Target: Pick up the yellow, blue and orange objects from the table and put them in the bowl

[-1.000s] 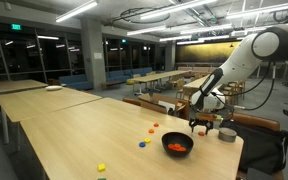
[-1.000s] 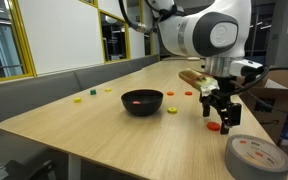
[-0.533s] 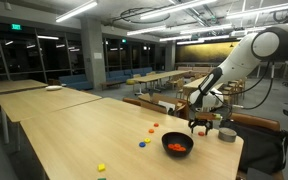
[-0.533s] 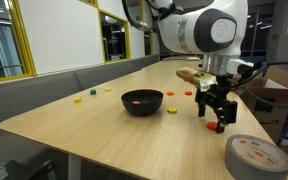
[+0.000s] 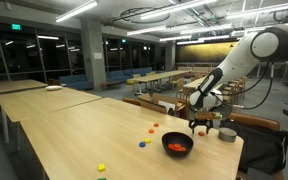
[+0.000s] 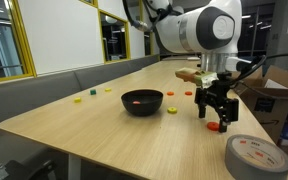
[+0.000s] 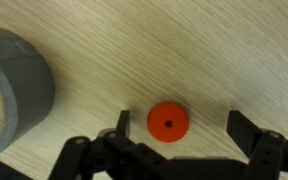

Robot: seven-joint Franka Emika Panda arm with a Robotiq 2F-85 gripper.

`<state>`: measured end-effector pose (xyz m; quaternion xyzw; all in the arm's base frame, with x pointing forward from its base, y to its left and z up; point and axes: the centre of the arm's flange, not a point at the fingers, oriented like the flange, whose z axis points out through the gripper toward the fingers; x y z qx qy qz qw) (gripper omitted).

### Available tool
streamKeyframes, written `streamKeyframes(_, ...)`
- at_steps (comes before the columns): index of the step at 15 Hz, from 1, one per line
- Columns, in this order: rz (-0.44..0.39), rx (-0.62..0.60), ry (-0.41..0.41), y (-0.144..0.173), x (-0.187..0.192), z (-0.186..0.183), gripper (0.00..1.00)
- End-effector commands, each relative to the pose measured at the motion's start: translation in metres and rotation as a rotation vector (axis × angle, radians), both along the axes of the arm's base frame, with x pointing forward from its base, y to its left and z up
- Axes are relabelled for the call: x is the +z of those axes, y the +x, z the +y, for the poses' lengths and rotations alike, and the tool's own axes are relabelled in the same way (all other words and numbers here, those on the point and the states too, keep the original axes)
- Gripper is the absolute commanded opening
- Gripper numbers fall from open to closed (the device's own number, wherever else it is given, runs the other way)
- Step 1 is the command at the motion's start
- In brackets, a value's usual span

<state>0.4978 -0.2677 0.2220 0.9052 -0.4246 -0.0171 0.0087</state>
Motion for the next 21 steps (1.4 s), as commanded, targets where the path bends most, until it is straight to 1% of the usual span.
streamKeyframes(1, -0.005, -0.001, -0.018, 0.008, 0.003, -0.003, 1.0)
streamKeyframes(3, -0.016, 0.0, -0.026, 0.008, 0.002, -0.004, 1.0)
streamKeyframes(4, -0.019, -0.002, -0.031, 0.008, 0.002, -0.004, 0.75)
streamKeyframes(5, -0.023, -0.001, -0.035, 0.008, 0.003, -0.004, 0.73)
streamKeyframes(6, -0.027, -0.003, -0.037, 0.008, 0.003, -0.004, 0.66)
streamKeyframes(8, -0.032, -0.004, -0.037, 0.008, 0.004, -0.004, 0.49)
streamKeyframes(12, -0.042, 0.002, -0.038, 0.012, 0.007, -0.002, 0.2)
streamKeyframes(14, -0.043, 0.002, -0.035, 0.01, 0.012, 0.001, 0.23)
streamKeyframes(17, -0.047, 0.019, -0.043, 0.009, 0.029, 0.015, 0.23)
streamKeyframes(21, -0.073, 0.088, -0.086, 0.019, 0.072, 0.056, 0.23)
